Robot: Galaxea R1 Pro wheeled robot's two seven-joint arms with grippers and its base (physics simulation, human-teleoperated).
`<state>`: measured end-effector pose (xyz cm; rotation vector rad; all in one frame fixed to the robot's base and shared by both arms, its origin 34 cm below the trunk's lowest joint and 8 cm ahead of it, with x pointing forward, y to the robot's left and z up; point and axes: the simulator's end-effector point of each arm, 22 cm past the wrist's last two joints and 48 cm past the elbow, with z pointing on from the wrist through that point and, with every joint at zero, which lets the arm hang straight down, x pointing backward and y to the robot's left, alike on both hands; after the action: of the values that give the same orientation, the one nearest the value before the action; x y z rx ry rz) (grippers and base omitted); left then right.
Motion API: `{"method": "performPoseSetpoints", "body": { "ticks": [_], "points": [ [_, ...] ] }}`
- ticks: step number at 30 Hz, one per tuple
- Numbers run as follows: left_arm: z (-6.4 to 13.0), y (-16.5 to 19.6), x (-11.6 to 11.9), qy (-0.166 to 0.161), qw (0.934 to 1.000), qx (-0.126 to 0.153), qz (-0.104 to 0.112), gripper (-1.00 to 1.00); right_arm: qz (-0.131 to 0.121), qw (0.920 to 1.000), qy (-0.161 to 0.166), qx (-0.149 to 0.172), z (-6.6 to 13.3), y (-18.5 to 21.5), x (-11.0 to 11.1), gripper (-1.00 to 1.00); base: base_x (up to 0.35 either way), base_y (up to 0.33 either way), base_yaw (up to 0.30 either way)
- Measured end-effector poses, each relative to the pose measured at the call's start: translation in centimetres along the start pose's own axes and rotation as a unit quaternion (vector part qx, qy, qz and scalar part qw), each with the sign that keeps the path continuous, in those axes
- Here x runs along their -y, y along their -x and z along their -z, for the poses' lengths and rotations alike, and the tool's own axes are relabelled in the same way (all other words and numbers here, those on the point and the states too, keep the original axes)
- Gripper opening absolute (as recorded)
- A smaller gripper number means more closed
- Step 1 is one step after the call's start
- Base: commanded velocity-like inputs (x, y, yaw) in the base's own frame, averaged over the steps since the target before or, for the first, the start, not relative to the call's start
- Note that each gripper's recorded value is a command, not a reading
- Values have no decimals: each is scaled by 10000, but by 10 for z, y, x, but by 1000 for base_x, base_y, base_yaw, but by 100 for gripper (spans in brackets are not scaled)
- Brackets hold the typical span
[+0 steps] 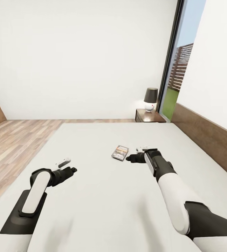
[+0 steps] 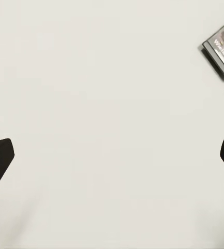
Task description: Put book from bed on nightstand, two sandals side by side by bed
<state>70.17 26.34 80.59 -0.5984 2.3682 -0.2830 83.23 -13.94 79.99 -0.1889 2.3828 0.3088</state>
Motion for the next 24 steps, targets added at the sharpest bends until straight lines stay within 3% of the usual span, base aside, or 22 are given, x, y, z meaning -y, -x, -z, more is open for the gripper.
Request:
{"method": "performPoseSetpoints", "body": {
  "ticks": [24],
  "points": [
    [-10,-5,-2,23,10000,-59,-10,100,-64,9995,87,-291,-23,-26,-4,100,0,0,0]
  ]
}}
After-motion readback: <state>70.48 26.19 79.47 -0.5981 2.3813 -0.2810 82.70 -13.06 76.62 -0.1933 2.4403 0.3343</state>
